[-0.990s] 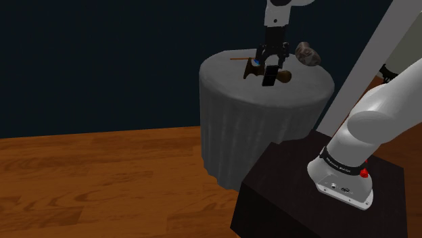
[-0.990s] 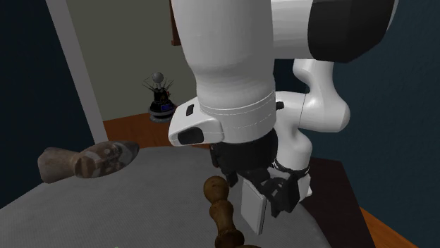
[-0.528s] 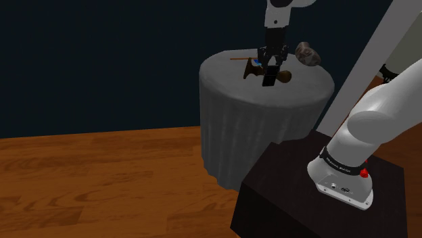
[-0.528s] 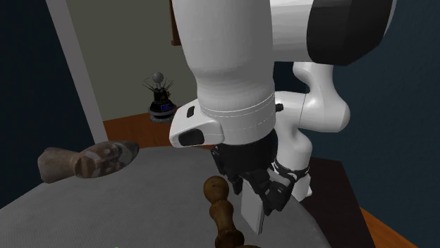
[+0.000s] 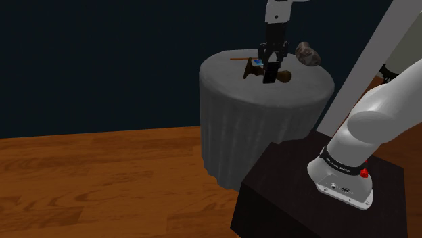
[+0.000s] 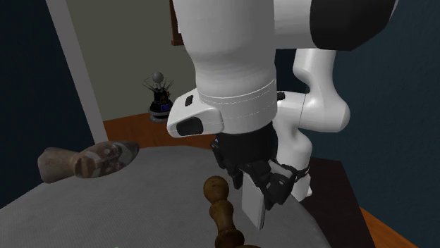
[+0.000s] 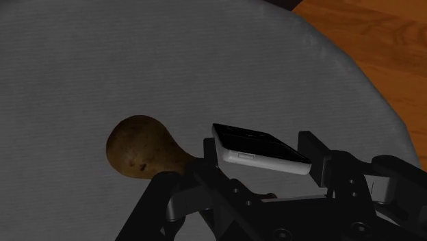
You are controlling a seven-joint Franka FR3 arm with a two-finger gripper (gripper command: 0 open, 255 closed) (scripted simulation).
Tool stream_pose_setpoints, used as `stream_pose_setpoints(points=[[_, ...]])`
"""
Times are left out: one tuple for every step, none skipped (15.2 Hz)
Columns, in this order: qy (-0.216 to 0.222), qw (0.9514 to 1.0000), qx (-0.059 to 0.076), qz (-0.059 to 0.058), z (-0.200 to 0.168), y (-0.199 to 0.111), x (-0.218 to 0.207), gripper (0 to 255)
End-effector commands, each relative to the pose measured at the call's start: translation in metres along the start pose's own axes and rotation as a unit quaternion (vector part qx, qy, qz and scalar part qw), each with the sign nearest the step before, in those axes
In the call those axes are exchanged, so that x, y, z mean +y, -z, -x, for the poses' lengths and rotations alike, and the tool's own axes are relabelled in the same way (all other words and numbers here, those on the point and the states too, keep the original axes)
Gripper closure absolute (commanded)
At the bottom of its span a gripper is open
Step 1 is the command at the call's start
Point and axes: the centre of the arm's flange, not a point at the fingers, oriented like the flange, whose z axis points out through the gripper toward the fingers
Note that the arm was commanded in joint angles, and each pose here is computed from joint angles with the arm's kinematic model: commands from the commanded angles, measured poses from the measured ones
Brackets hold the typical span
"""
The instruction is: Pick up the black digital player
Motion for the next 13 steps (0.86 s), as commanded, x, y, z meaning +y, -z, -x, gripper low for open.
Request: stream_pose_setpoints(points=[[0.000, 1.0000, 0.000, 0.000, 0.003, 0.010, 0.000, 255], [0.000, 1.0000, 0.000, 0.000, 0.004, 0.015, 0.000, 255], [0.000, 1.0000, 0.000, 0.000, 0.005, 0.020, 0.000, 255], [0.000, 1.0000, 0.000, 0.000, 0.007, 0.025, -0.001, 255], [0.000, 1.0000, 0.000, 0.000, 0.008, 0.030, -0.001, 255], [0.000, 1.0000, 0.000, 0.000, 0.009, 0.035, -0.001, 255], [0.000, 1.0000, 0.000, 0.000, 0.011, 0.040, -0.001, 255], [0.000, 1.0000, 0.000, 0.000, 0.012, 0.045, -0.001, 255], [0.000, 1.0000, 0.000, 0.000, 0.013, 0.050, -0.001, 255], [0.000, 1.0000, 0.000, 0.000, 0.014, 0.056, -0.002, 255], [0.000, 1.0000, 0.000, 0.000, 0.016, 0.061, -0.002, 255], [0.000, 1.0000, 0.000, 0.000, 0.016, 0.061, -0.002, 255], [0.000, 1.0000, 0.000, 0.000, 0.016, 0.061, -0.002, 255]])
